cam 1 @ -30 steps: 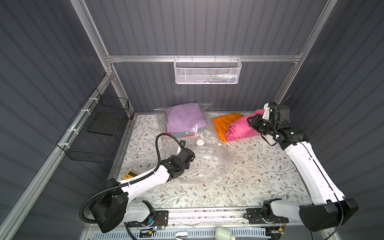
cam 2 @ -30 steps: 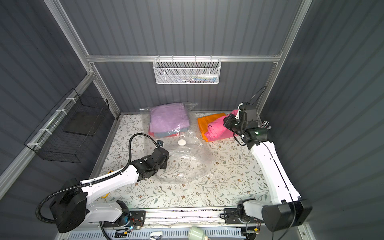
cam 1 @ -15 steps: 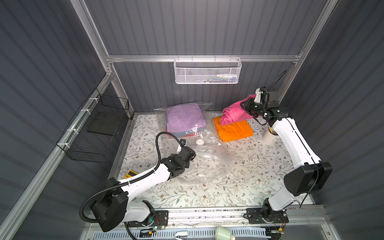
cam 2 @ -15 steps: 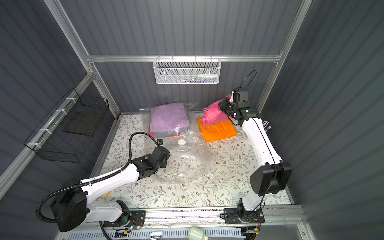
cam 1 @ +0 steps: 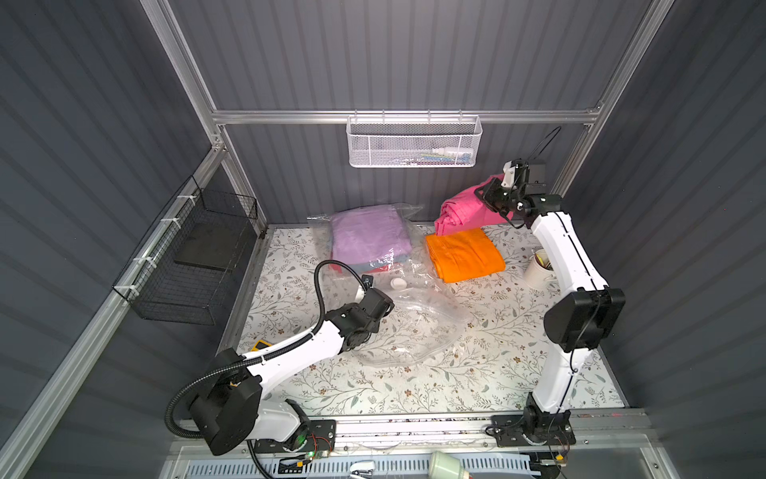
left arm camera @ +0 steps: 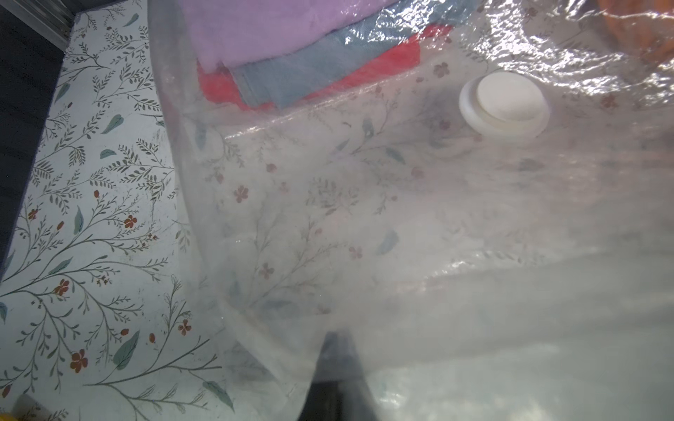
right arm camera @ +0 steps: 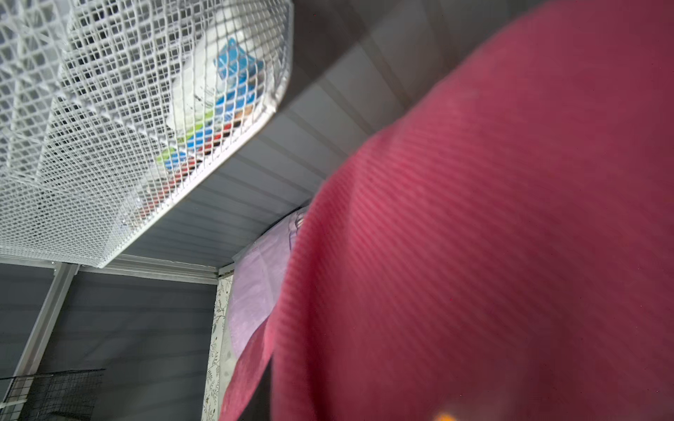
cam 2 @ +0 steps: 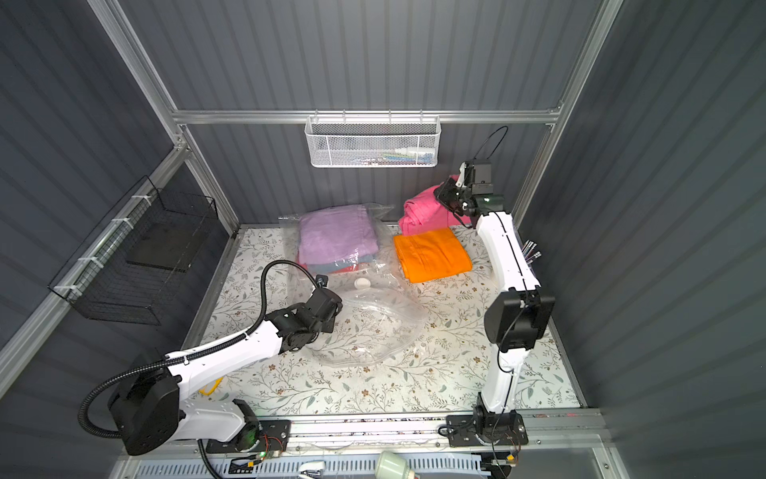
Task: Take the trousers out of the vacuum bag
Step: Place the trousers at the center of the board.
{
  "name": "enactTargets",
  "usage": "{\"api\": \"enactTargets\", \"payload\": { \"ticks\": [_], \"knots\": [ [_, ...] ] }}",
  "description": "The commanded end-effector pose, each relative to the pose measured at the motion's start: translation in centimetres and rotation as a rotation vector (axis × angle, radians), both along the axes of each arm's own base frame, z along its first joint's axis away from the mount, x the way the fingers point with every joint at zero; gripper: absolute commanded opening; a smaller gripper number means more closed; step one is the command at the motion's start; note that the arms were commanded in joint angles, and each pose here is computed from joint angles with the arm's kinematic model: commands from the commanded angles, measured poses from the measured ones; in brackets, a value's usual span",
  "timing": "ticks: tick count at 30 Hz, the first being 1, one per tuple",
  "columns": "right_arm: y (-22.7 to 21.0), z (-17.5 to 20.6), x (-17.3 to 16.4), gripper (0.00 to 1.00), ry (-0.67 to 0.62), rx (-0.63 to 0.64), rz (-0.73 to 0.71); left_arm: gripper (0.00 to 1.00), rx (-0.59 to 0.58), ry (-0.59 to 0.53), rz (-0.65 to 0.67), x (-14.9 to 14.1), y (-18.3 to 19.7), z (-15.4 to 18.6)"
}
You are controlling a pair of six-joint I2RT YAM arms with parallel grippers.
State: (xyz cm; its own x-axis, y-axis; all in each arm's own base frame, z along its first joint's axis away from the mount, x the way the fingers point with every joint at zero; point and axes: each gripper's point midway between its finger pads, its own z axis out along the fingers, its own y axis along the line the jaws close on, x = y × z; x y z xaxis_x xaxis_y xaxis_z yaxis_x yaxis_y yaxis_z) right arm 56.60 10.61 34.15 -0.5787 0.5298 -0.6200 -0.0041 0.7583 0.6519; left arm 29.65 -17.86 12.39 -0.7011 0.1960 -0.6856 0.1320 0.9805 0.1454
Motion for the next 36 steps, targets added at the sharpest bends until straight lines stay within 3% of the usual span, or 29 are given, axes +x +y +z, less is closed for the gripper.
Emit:
{"api": "enactTargets", "payload": {
  "ticks": [1,14,26,30,36],
  "knots": [
    [1.1,4.9,0.0,0.01,-0.155,0.019,0.075,0.00,0.023,-0.013,0.032,0.6,0.7,0.9],
    [0.6,-7.8,-2.7,0.01,0.022,0.065,0.032,0.00,0.005,-0.020,0.035,0.2,1.1,0.9],
    [0.0,-14.1,-5.6,0.03,0.127,0.071,-0.002,0.00,-0.004,-0.033,0.045,0.0,1.7,1.2],
    [0.1,-13.0,-5.4,0.03,0.103,0.076,0.000,0.00,-0.006,-0.035,0.043,-0.1,1.7,1.3],
    [0.5,-5.5,-1.6,0.02,-0.036,0.058,0.020,0.00,-0.006,-0.041,0.046,0.0,1.8,1.6]
  ]
}}
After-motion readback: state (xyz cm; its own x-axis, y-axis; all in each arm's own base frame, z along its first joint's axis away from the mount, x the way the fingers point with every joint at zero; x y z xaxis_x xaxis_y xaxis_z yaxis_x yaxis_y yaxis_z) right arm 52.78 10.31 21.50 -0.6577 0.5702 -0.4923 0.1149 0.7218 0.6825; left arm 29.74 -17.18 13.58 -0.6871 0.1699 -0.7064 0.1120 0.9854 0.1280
